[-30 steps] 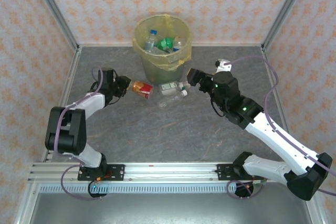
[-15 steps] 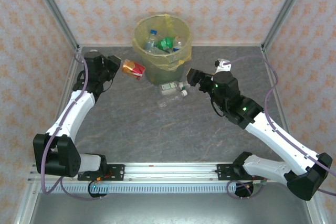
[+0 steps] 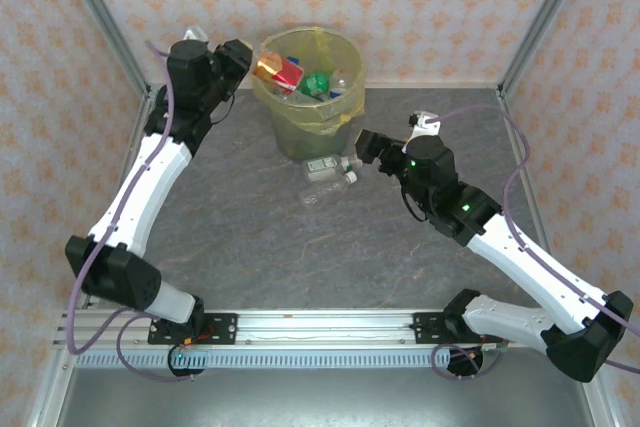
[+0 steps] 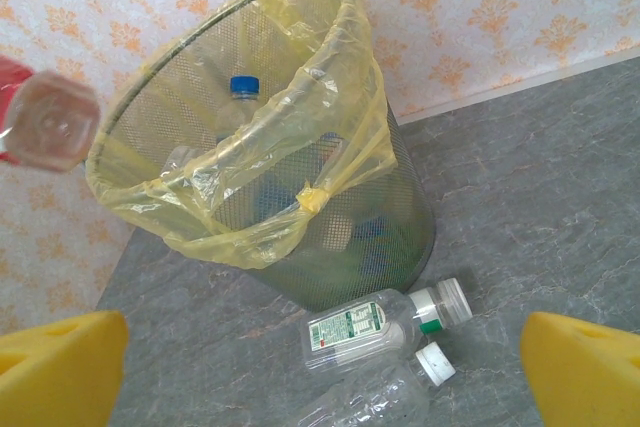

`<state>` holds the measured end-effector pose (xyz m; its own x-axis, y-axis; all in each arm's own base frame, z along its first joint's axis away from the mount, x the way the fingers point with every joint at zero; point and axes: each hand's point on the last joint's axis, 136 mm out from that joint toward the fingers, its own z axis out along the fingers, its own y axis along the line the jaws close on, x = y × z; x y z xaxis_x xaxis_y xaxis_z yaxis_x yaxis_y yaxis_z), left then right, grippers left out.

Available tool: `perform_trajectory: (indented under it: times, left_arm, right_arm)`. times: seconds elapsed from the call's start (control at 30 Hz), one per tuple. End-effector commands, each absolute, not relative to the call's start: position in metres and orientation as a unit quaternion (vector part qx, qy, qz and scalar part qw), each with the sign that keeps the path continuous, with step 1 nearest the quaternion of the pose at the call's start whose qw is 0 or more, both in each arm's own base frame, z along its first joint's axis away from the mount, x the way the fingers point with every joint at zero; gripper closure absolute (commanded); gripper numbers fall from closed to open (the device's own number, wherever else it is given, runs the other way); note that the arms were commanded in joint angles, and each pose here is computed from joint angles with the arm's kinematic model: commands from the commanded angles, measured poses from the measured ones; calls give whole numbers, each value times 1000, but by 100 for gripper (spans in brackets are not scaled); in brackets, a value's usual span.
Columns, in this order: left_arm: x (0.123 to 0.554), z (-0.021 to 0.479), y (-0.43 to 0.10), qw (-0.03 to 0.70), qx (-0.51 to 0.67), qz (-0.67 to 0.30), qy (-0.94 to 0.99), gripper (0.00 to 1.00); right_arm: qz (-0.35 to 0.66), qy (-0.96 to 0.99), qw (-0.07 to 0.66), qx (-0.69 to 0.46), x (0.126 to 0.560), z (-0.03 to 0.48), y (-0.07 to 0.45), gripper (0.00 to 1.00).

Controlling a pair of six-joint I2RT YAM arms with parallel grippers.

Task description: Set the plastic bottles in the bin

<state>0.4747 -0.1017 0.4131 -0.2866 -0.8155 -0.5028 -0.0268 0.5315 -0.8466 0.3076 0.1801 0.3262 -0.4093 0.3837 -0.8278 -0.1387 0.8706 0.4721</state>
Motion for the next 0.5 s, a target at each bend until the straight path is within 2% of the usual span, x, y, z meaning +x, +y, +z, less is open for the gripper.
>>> perform_trajectory:
  times: [0.0, 0.23, 0.47]
  left_arm:
    - [497, 422, -116, 528, -287, -379, 704, 75]
    - [538, 418, -156, 520, -267, -398, 708, 75]
    - [574, 388, -183, 497, -262, -389, 730, 72]
  right_arm:
    - [241, 789, 558, 83, 305, 343, 171, 0]
    - [237, 787, 561, 96, 300, 343, 161, 0]
    - [234, 785, 563, 106, 296, 343, 155, 0]
